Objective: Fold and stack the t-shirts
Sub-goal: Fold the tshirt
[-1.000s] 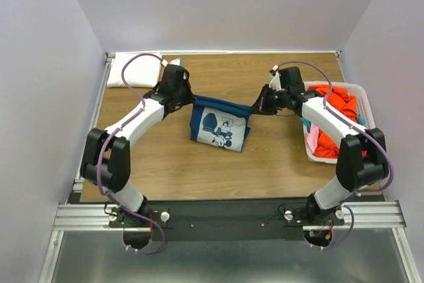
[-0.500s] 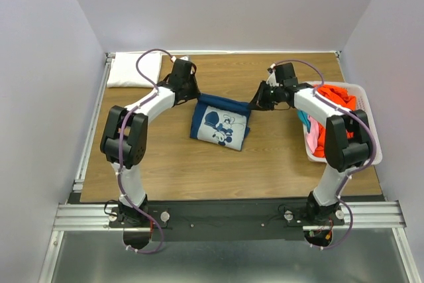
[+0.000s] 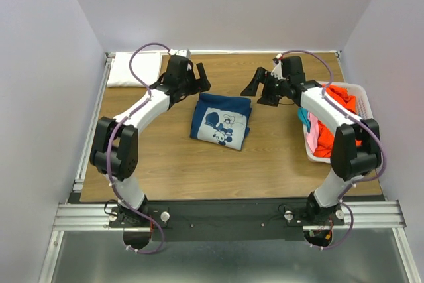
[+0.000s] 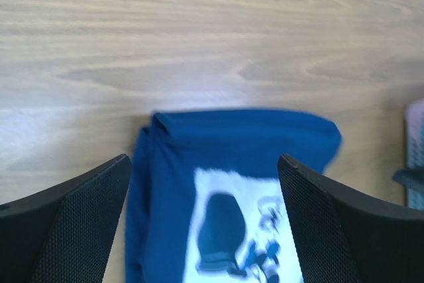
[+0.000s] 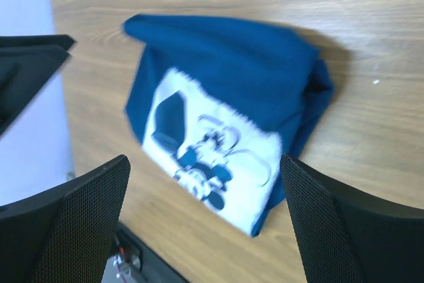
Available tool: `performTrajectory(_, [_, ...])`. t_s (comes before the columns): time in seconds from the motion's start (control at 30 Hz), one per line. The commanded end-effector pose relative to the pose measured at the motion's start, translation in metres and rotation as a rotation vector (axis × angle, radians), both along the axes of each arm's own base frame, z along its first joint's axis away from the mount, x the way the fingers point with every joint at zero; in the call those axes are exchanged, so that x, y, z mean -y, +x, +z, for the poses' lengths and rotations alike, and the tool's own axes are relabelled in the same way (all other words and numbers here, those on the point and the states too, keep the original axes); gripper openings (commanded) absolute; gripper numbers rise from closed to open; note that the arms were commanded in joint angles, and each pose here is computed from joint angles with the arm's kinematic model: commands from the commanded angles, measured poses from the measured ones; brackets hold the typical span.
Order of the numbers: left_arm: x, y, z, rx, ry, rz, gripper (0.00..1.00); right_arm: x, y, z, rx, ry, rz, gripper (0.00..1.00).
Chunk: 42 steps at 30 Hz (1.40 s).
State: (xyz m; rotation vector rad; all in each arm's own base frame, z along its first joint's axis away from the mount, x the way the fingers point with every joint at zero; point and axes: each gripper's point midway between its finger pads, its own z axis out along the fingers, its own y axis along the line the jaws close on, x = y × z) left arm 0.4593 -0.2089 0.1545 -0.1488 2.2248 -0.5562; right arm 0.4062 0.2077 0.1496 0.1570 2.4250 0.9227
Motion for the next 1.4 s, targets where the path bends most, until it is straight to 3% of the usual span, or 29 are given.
performTrajectory(0.0, [0.020, -0.030, 0.021, 0.046, -0.055, -0.084, 0.98, -0.017, -0.026, 0.020, 0.036, 0.086, 0.096, 1.00])
performTrajectory(0.17, [0.045, -0.063, -0.001, 0.008, -0.111, -0.161, 0.98, -0.047, -0.037, 0.004, -0.007, 0.139, 0.186, 1.00])
performTrajectory(0.33, [0.058, -0.088, -0.035, -0.063, -0.103, -0.214, 0.98, -0.069, -0.006, -0.006, -0.003, 0.169, 0.215, 1.00])
performTrajectory(0.67, [0.043, -0.090, -0.108, -0.176, 0.007, -0.166, 0.98, -0.071, 0.061, -0.086, -0.054, 0.055, 0.114, 1.00])
performTrajectory(0.83, [0.031, -0.096, -0.122, -0.202, 0.044, -0.135, 0.98, -0.064, 0.069, -0.103, -0.061, 0.019, 0.085, 1.00])
performTrajectory(1.03, [0.031, -0.087, -0.077, -0.096, 0.021, -0.123, 0.98, -0.072, 0.071, -0.073, -0.008, 0.067, 0.136, 1.00])
performTrajectory(1.17, [0.030, -0.072, -0.036, 0.009, 0.007, -0.096, 0.98, -0.074, 0.065, -0.011, 0.106, 0.104, 0.171, 1.00])
performTrajectory(1.3, [0.028, -0.049, -0.016, 0.066, 0.010, -0.052, 0.98, -0.062, 0.043, 0.008, 0.126, 0.091, 0.137, 1.00])
performTrajectory(1.37, [0.031, -0.041, -0.025, 0.045, 0.010, -0.064, 0.98, -0.057, 0.025, -0.005, 0.079, 0.084, 0.125, 1.00])
